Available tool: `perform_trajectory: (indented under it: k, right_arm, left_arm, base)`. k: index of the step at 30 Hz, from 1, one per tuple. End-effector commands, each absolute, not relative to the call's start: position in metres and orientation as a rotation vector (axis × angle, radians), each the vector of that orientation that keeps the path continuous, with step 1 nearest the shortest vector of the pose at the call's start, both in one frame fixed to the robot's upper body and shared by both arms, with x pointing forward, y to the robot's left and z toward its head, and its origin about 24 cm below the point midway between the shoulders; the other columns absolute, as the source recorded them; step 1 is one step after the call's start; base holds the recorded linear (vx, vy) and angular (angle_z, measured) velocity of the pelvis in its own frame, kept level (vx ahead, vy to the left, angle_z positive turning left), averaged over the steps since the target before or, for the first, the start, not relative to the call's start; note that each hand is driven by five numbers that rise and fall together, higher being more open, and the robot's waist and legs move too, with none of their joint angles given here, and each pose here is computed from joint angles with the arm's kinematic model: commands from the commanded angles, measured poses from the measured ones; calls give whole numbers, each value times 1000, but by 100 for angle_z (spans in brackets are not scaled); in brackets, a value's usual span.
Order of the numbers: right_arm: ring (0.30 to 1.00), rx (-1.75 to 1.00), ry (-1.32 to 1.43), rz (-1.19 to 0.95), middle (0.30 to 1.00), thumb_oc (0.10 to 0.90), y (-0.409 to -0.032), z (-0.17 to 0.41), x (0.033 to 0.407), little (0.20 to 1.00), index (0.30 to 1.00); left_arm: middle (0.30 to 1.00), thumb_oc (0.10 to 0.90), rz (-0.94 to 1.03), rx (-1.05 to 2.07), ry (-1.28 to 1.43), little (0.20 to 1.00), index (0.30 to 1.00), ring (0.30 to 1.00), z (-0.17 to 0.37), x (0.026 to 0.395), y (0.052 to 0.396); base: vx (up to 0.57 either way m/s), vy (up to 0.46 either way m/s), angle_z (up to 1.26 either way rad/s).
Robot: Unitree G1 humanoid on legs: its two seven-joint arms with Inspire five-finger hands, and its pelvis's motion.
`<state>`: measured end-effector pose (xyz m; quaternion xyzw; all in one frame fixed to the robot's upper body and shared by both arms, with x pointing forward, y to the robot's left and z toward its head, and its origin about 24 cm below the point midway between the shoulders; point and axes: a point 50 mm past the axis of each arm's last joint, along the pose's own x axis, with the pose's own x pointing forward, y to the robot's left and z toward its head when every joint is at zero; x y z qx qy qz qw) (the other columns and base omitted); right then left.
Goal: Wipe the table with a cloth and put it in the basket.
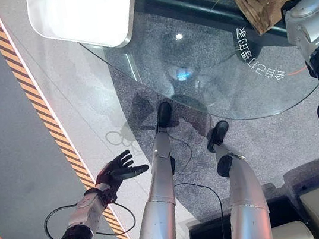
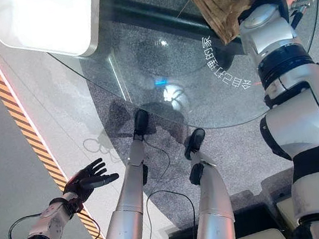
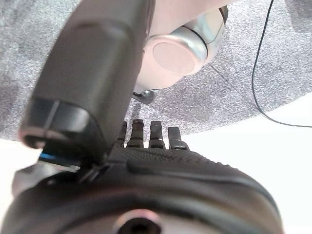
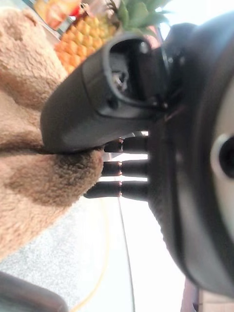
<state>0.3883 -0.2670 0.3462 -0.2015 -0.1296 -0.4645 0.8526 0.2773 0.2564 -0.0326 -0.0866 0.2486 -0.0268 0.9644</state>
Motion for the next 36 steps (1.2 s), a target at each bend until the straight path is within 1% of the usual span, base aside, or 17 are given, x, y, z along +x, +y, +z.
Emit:
perform_trajectory:
  k: [1, 3, 6, 12, 16, 17, 20, 25, 32, 36]
  right_arm:
    - [300, -452, -499, -1240, 300, 100, -320, 393, 343, 200, 300]
    - [300, -473, -529, -1222, 300, 100, -313, 397, 345, 200, 300]
    - [300, -528, -611, -1131, 300, 100, -287, 408, 350, 200, 300]
    - [300, -647, -686, -963, 300, 100, -244, 417, 361, 200, 300]
    - [300, -779, -743, -757, 300, 100, -198, 415, 371, 200, 300]
    - [300, -795, -747, -735, 300, 100, -193, 415, 372, 200, 300]
    - [300, -893, -780, -597, 300, 100, -160, 409, 376, 200, 300]
    - [300, -993, -804, -404, 300, 100, -117, 393, 377, 200, 300]
    - [300, -1025, -796, -252, 300, 100, -82, 373, 377, 200, 300]
    - [300, -1022, -776, -194, 300, 100, -72, 362, 379, 200, 300]
  left_arm:
    - [900, 800, 19, -180, 584, 900, 900, 900, -49, 251, 281]
    - [900, 800, 18, -176, 588, 900, 900, 900, -50, 251, 280]
    - [900, 800, 15, -180, 590, 900, 900, 900, -51, 249, 282]
    - [900, 800, -3, -177, 585, 900, 900, 900, -51, 251, 277]
    - [900, 800, -27, -172, 590, 900, 900, 900, -55, 251, 266]
    - [900, 800, -29, -172, 590, 900, 900, 900, -56, 251, 265]
    - [900, 800, -38, -174, 589, 900, 900, 900, -58, 250, 260]
    - [900, 800, -39, -173, 585, 900, 900, 900, -58, 252, 257]
    - [900, 800, -51, -170, 581, 900, 900, 900, -57, 256, 253]
    - [900, 800, -57, -165, 580, 900, 900, 900, -59, 255, 249]
  base:
    - [7, -15, -3]
    - [3, 0, -2]
    - [0, 0, 0]
    - [0, 0, 0]
    - [0, 0, 0]
    - [0, 0, 0]
    - [0, 0, 0]
    - [0, 0, 0]
    - [0, 0, 0]
    - [0, 0, 0]
